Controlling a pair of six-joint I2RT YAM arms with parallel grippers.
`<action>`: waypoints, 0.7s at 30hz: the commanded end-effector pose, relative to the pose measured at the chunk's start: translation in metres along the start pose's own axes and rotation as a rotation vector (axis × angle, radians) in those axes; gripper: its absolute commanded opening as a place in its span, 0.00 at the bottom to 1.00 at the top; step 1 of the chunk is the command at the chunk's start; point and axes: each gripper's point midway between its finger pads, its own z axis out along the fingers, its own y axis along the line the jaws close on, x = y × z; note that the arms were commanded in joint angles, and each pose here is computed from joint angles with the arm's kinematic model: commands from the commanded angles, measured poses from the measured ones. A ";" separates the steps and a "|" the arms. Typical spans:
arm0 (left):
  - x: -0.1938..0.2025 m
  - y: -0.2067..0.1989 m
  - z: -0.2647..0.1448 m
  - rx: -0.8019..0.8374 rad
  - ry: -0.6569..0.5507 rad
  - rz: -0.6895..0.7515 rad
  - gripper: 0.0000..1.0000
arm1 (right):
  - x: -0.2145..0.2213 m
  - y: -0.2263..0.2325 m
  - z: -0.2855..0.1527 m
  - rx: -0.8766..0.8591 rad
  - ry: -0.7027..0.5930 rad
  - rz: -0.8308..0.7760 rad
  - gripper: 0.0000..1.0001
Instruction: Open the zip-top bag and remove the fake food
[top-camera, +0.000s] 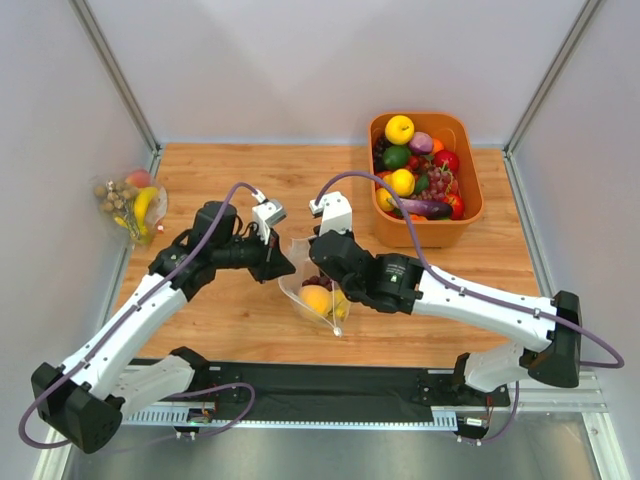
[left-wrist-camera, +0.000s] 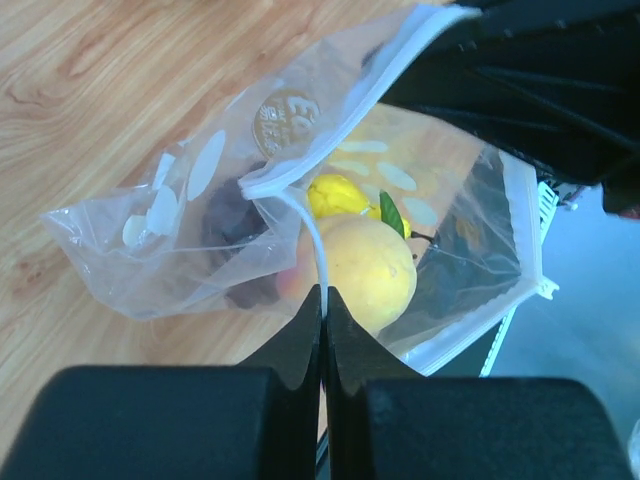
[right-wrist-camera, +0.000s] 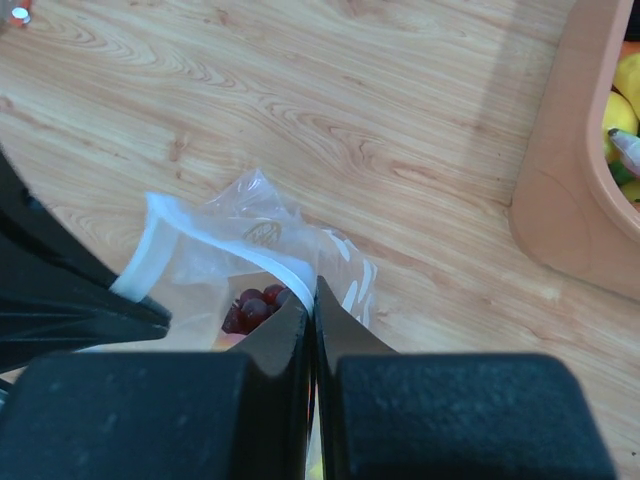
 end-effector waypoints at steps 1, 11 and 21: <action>-0.021 -0.019 -0.018 0.038 -0.068 0.088 0.00 | -0.023 -0.018 -0.008 0.027 -0.072 0.110 0.00; -0.035 -0.059 -0.045 0.179 -0.165 0.208 0.00 | 0.015 -0.059 0.005 0.073 0.014 0.171 0.00; -0.073 -0.104 -0.060 0.408 -0.210 0.195 0.00 | 0.035 -0.045 0.001 -0.028 0.084 0.201 0.00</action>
